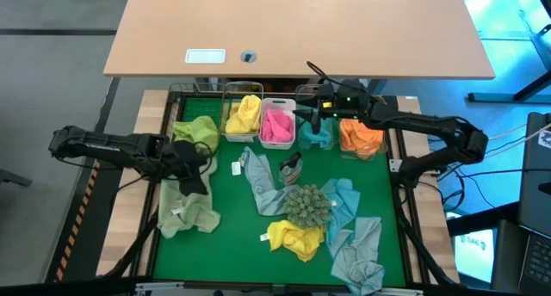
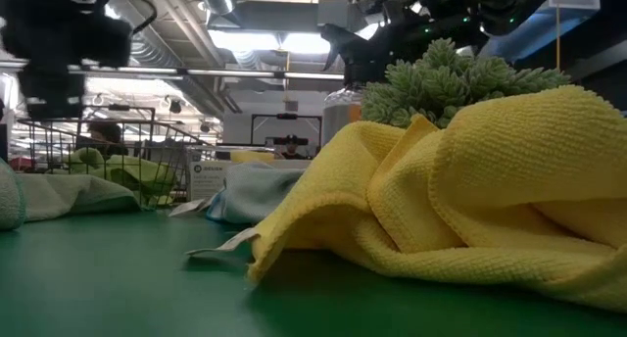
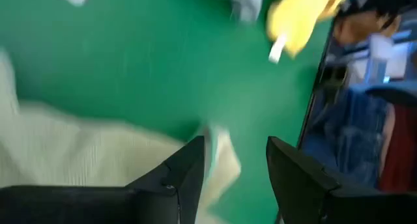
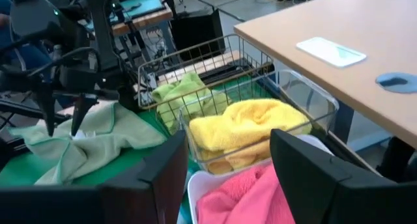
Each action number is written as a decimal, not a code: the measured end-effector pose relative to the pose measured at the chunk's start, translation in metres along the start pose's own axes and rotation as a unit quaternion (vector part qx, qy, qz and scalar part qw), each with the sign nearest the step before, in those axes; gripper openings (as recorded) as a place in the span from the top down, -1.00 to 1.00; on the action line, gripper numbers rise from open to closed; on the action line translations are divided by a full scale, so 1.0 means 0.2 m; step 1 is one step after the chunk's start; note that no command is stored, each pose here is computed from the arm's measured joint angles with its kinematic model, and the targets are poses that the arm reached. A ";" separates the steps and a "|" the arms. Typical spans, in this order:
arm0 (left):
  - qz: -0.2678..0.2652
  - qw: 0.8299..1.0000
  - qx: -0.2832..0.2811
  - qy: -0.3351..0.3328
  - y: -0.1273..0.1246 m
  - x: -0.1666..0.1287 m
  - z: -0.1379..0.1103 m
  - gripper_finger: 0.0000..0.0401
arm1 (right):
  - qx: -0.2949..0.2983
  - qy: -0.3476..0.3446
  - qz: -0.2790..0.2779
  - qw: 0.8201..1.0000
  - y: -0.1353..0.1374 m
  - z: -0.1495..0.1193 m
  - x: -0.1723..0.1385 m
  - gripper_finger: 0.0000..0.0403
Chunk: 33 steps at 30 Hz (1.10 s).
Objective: Sort microfiber towel by color & place in baskets
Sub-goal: Put the light green microfiber towel into the gold wire basket
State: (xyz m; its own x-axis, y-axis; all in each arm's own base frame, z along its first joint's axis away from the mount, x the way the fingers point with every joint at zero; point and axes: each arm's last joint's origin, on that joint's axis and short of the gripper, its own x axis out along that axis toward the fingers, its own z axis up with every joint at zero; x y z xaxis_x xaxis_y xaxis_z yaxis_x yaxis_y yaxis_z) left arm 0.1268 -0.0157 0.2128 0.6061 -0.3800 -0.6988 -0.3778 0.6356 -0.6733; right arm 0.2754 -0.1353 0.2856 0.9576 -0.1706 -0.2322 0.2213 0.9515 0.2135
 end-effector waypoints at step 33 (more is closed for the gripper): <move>0.207 0.970 0.057 0.116 0.00 0.30 -0.15 0.22 | -0.007 0.039 0.072 0.997 0.29 0.09 -0.37 -0.07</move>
State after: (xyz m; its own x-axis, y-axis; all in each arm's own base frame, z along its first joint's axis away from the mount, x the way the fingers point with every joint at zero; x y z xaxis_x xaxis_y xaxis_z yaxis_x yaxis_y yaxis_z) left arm 0.1426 -0.0584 0.1642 0.2407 -0.2087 -0.9479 -0.4682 0.8305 -0.3017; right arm 0.2198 -0.0710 0.3319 0.9617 -0.0128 -0.2736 0.0801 0.9684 0.2363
